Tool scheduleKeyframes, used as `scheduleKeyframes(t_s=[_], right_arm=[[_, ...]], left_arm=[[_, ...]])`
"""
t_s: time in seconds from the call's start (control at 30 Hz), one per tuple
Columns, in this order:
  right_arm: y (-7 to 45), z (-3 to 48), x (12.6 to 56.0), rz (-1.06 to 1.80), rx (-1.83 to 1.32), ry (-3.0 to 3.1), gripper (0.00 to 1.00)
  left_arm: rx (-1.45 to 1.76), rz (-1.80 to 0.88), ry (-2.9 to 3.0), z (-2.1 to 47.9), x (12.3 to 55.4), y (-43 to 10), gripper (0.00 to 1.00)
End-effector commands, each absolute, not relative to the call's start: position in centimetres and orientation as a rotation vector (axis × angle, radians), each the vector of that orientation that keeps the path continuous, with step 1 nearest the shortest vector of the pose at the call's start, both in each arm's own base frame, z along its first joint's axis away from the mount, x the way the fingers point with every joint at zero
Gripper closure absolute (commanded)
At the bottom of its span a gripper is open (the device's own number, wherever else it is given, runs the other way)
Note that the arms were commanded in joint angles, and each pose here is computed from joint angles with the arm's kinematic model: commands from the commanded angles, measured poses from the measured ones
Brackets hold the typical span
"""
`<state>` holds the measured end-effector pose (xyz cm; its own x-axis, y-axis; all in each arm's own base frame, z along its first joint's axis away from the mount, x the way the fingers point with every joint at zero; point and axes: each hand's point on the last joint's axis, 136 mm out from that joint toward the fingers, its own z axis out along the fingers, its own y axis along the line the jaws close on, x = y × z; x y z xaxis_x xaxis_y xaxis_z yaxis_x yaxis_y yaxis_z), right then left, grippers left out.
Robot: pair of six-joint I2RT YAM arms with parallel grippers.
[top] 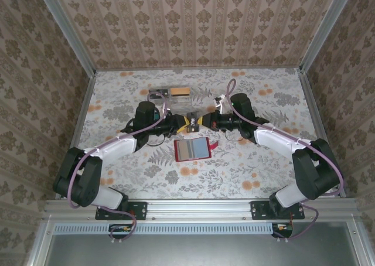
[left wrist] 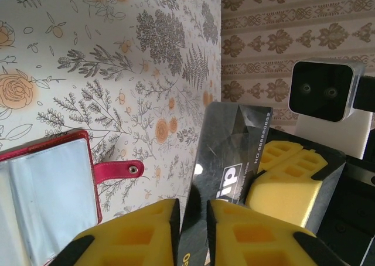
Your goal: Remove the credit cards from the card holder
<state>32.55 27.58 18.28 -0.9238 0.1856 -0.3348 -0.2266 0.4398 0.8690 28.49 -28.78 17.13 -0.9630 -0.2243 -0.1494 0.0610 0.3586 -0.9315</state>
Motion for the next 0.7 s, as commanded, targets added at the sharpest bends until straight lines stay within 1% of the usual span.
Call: scheduleKeyframes(t_s=[0.0,0.07,0.13,0.2,0.23,0.27,0.3,0.37,0.4,0.47,0.5,0.6,0.67], right_arm=[[27.9,17.9,32.4,1.516,-0.048,2.314,1.0],[27.9,17.7,32.3,1.516,-0.048,2.318,1.0],[27.9,17.6,32.3,1.519,-0.046,2.323,1.0],[27.9,17.5,32.3,1.518,-0.048,2.327,1.0],[27.9,17.4,32.2,1.513,-0.05,2.331,0.98],[27.8,17.3,32.2,1.502,-0.047,2.339,0.89],[27.7,17.1,32.2,1.487,-0.045,2.347,0.76],[27.3,16.7,32.2,1.446,-0.033,2.37,0.44],[27.1,16.6,32.2,1.427,-0.029,2.374,0.36],[26.6,16.5,32.2,1.389,-0.024,2.379,0.24],[26.4,16.6,32.2,1.372,-0.022,2.38,0.19],[25.8,16.7,32.3,1.326,-0.02,2.381,0.12],[25.4,16.9,32.4,1.3,-0.015,2.38,0.07]], left_arm=[[-0.083,-1.696,2.32,18.7,28.0,-29.2,0.82],[-0.08,-1.7,2.311,18.9,28.0,-29.3,0.89],[-0.077,-1.705,2.303,19.2,28.0,-29.3,0.92],[-0.073,-1.709,2.296,19.4,28.0,-29.3,0.99],[-0.069,-1.708,2.292,19.5,27.9,-29.3,1.0],[-0.07,-1.7,2.293,19.6,28.0,-29.2,1.0],[-0.072,-1.688,2.302,19.5,28.0,-29.1,1.0],[-0.06,-1.658,2.311,19.6,28.0,-28.7,1.0],[-0.051,-1.641,2.321,19.6,27.9,-28.5,1.0],[-0.023,-1.579,2.349,19.5,27.9,-27.7,1.0],[-0.011,-1.545,2.367,19.4,27.8,-27.3,1.0],[0.067,-1.409,2.418,19.3,27.6,-26.2,1.0],[0.098,-1.283,2.442,19.4,28.4,-24.3,1.0]])
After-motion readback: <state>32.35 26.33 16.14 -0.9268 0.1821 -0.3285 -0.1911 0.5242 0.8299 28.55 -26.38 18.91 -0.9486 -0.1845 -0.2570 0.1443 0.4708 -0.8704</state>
